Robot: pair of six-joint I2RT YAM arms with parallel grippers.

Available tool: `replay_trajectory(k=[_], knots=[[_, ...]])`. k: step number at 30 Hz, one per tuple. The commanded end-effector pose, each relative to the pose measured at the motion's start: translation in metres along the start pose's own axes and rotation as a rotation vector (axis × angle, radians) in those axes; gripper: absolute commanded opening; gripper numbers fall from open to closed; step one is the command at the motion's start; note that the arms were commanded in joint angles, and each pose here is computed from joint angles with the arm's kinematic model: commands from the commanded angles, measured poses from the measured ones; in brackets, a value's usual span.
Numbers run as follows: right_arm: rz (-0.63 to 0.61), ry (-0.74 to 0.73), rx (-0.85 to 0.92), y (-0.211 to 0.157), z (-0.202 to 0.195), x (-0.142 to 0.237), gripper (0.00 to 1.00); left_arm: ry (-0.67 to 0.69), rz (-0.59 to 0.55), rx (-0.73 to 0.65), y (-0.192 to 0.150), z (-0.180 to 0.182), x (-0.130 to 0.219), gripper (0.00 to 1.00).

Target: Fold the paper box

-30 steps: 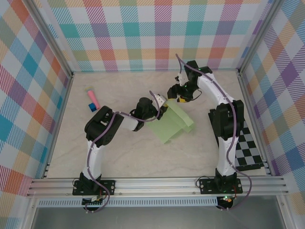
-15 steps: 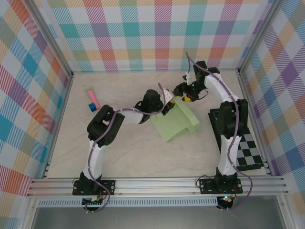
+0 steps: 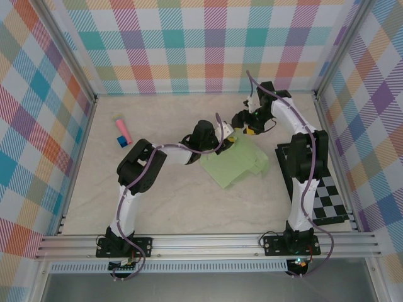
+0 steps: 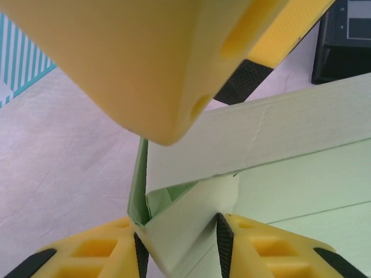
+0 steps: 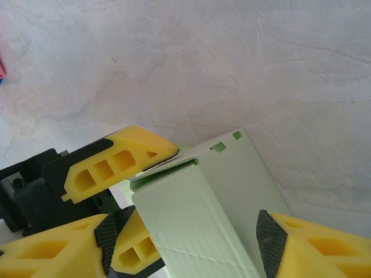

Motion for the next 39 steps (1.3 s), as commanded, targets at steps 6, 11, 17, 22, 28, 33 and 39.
replay_trajectory(k=[6,11,17,22,28,33,39], knots=[[-0.042,-0.018,0.074,0.002,0.008,0.009,0.68,0.026,-0.040,0.024,-0.009,-0.006,0.018,0.52],[-0.061,-0.018,0.078,0.005,0.011,0.009,0.68,0.094,-0.122,0.146,-0.009,0.017,0.033,0.56],[-0.073,-0.023,0.117,0.006,0.020,0.013,0.68,0.103,-0.202,0.164,-0.006,0.031,0.042,0.58],[-0.093,-0.074,0.130,0.007,0.023,0.011,0.70,0.100,-0.210,0.125,-0.007,0.036,0.026,0.59],[-0.085,-0.128,0.148,0.005,0.027,0.002,0.70,0.050,-0.306,0.031,-0.004,0.022,0.014,0.60],[-0.070,-0.142,0.134,0.003,0.026,-0.003,0.70,0.051,-0.344,0.024,-0.005,0.015,0.010,0.60],[-0.028,-0.151,0.108,-0.003,0.022,-0.012,0.69,0.034,-0.343,0.017,-0.001,0.011,0.005,0.60]])
Point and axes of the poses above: each hand's point on the last joint's axis, 136 mm out from that joint toward the fingers, its own x axis back along the fingers, its own z axis along the line the jaws close on, y = z × x, the point moved 2 cm from there along x, back along the fingers, and after that the axes turned 15 degrees about -x, right-handed, at the moved point
